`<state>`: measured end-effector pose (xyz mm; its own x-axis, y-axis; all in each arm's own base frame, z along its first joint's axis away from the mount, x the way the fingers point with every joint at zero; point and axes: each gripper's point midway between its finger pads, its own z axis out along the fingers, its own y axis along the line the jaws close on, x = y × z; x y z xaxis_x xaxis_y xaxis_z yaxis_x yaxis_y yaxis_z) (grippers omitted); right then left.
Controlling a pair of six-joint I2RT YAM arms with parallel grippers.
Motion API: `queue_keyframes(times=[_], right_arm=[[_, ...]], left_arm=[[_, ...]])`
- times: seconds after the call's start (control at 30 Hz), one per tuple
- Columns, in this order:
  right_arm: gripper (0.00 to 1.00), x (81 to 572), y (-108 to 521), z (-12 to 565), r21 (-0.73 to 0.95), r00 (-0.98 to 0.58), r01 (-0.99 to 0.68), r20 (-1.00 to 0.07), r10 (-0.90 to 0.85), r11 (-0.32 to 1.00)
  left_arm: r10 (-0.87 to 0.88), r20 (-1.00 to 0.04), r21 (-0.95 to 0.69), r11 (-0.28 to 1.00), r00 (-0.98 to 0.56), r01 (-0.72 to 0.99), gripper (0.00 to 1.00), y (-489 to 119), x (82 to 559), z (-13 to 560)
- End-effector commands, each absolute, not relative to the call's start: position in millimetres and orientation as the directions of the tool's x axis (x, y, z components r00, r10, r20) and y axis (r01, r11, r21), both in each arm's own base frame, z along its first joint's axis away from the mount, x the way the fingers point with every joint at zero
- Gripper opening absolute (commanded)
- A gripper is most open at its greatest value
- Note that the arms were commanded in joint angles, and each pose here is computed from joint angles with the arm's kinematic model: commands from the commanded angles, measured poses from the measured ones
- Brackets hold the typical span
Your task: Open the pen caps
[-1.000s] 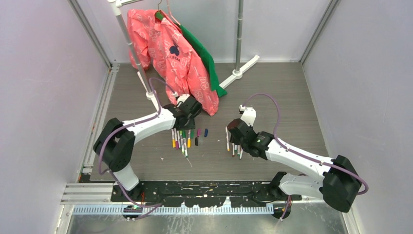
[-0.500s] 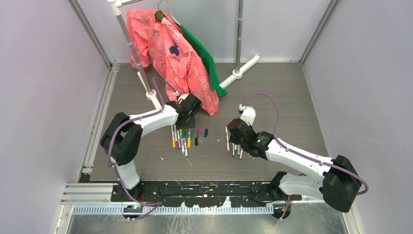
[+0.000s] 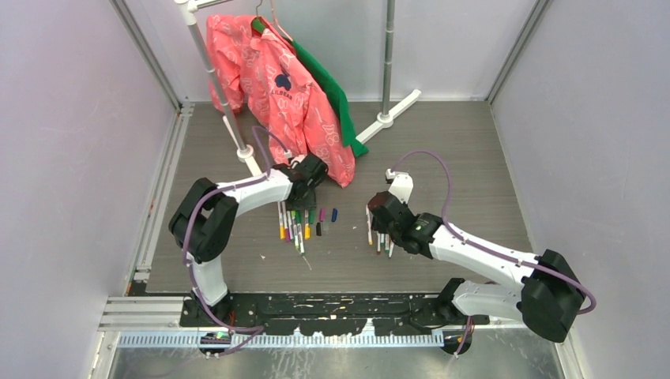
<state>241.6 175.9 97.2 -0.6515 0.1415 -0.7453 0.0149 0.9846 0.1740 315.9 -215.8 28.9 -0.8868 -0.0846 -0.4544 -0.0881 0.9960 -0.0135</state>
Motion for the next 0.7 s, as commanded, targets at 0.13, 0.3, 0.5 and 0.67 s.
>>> queue_keyframes(times=[0.13,0.3,0.5,0.67], right_arm=[[0.38,244,176,101,0.189,-0.628,0.013,-0.762,0.155,0.982],[0.38,242,173,100,0.187,-0.627,0.019,-0.763,0.157,0.982],[0.38,240,170,101,0.189,-0.625,0.027,-0.763,0.164,0.982],[0.37,237,168,103,0.197,-0.625,0.032,-0.761,0.173,0.98]], left_arm=[[-0.09,-0.449,-0.018,0.996,-0.889,-0.092,0.41,-219,323,26],[-0.099,-0.43,-0.011,0.994,-0.897,-0.104,0.39,-217,317,19],[-0.105,-0.409,-0.007,0.994,-0.906,-0.112,0.18,-214,310,8],[-0.103,-0.389,-0.003,0.994,-0.915,-0.111,0.01,-214,306,0]])
